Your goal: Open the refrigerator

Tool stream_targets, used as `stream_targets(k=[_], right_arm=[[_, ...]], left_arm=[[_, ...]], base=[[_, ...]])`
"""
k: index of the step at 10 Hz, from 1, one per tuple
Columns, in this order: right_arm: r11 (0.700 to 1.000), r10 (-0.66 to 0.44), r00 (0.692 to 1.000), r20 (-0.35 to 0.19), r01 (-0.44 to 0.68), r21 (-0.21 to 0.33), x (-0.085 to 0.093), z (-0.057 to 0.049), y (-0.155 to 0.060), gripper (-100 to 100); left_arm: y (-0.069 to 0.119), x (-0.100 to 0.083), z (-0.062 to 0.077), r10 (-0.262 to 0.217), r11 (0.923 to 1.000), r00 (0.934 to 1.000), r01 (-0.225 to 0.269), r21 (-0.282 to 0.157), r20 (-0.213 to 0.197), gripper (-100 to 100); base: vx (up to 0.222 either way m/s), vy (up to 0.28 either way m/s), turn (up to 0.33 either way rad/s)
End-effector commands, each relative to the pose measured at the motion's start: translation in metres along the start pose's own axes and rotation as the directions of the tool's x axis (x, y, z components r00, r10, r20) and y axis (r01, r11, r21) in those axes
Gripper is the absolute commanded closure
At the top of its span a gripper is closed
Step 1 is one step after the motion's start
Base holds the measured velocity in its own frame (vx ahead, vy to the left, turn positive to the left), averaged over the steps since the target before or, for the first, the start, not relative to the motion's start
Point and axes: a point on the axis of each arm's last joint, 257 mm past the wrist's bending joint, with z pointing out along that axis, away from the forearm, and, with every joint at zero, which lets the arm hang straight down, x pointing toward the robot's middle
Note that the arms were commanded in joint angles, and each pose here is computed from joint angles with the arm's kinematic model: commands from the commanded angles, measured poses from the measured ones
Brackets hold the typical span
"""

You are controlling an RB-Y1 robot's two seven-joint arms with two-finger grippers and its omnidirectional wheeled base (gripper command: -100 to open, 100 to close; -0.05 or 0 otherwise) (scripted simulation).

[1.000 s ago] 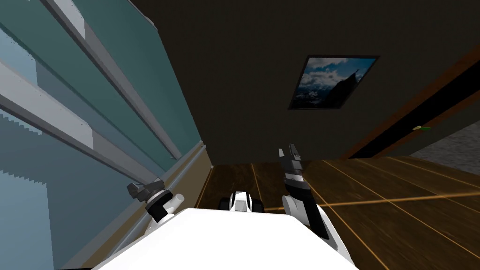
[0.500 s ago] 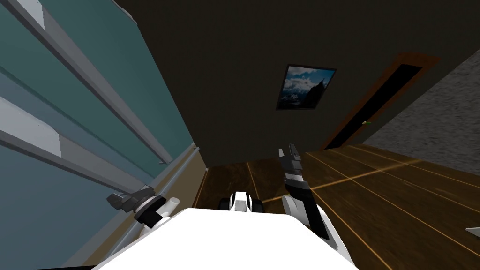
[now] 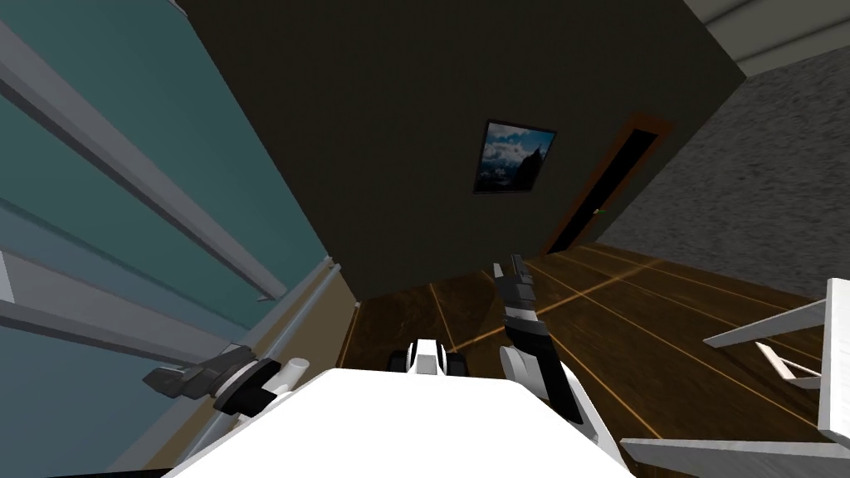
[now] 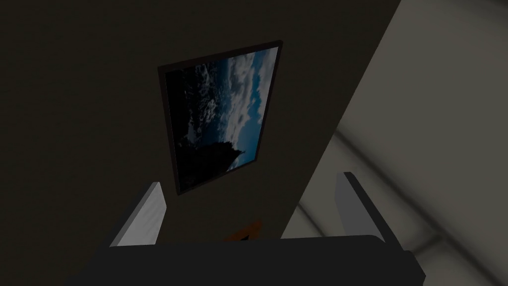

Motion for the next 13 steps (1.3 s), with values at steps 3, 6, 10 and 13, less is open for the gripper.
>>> stream_targets(k=[3,6,10,13], right_arm=[[1.0,0.0,1.0,0.0,0.0,0.0,0.0,0.0,0.0,0],[1.0,0.0,1.0,0.0,0.0,0.0,0.0,0.0,0.0,0],[1.0,0.0,1.0,0.0,0.0,0.0,0.0,0.0,0.0,0],[1.0,0.0,1.0,0.0,0.0,0.0,0.0,0.0,0.0,0]], left_arm=[[0.01,0.047,0.006,-0.065,0.9978,0.9922,0.063,-0.021,-0.107,100],[0.028,0.081,-0.004,-0.097,0.9939,0.9811,0.087,-0.068,-0.167,100],[0.038,0.11,-0.011,-0.14,0.9875,0.9639,0.119,-0.104,-0.226,100],[0.042,0.121,-0.015,-0.151,0.9851,0.9572,0.125,-0.118,-0.247,100]], base=[[0.115,0.006,0.364],[0.062,-0.001,0.263],[0.046,0.005,0.163],[0.029,-0.004,0.127]])
